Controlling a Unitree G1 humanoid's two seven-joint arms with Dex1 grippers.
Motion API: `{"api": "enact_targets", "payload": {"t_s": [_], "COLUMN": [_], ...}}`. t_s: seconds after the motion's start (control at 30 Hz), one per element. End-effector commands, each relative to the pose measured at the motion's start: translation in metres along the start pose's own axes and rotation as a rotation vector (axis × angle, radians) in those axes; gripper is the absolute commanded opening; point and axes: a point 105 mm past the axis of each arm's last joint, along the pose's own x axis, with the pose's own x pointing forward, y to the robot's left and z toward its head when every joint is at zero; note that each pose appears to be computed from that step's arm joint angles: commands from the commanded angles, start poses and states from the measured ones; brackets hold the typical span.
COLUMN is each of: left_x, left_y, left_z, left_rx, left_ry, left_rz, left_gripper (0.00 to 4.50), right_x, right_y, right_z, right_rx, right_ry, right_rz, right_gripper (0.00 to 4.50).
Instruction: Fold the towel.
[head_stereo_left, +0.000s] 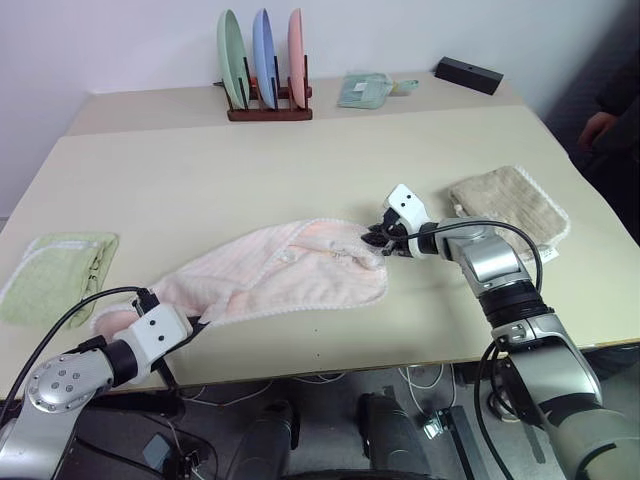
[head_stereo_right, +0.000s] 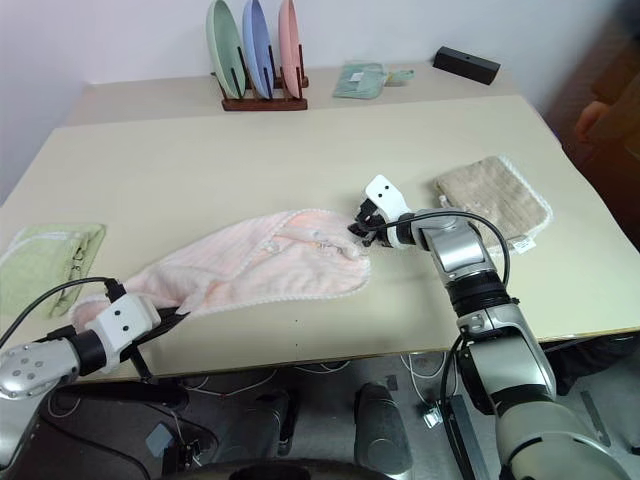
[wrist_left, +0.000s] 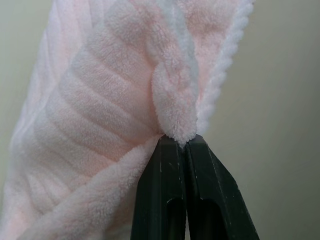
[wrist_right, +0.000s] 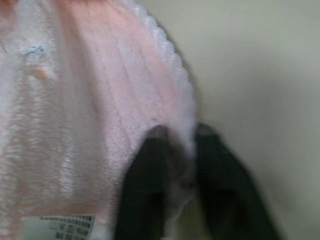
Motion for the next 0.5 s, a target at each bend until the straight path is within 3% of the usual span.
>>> {"api": "enact_targets", "payload": {"t_s": [0.03, 0.1, 0.27, 0.4, 0.5], "left_x": [-0.005, -0.006, -0.015, -0.019, -0.031], "left_y": [0.009, 0.015, 0.066, 0.133, 0.193], "left_z": [0.007, 0.011, 0.052, 0.089, 0.137], "left_rx": [0.019, 0.004, -0.129, -0.135, -0.166], "left_ry": [-0.018, -0.043, -0.271, -0.427, -0.624], "left_rz": [0.031, 0.054, 0.232, 0.457, 0.643], "left_gripper": [0.00, 0.00, 0.00, 0.00, 0.00], "right_x": [-0.012, -0.018, -0.045, -0.065, -0.089], "right_y": [-0.010, -0.017, -0.052, -0.081, -0.099], "right_z": [0.009, 0.015, 0.054, 0.102, 0.160], "right_rx": [-0.034, -0.063, -0.180, -0.366, -0.482], "right_ry": [-0.023, -0.036, -0.114, -0.191, -0.322], "right_rz": [-0.043, -0.078, -0.247, -0.402, -0.545], "right_gripper": [0.03, 0.03, 0.03, 0.03, 0.03]}}
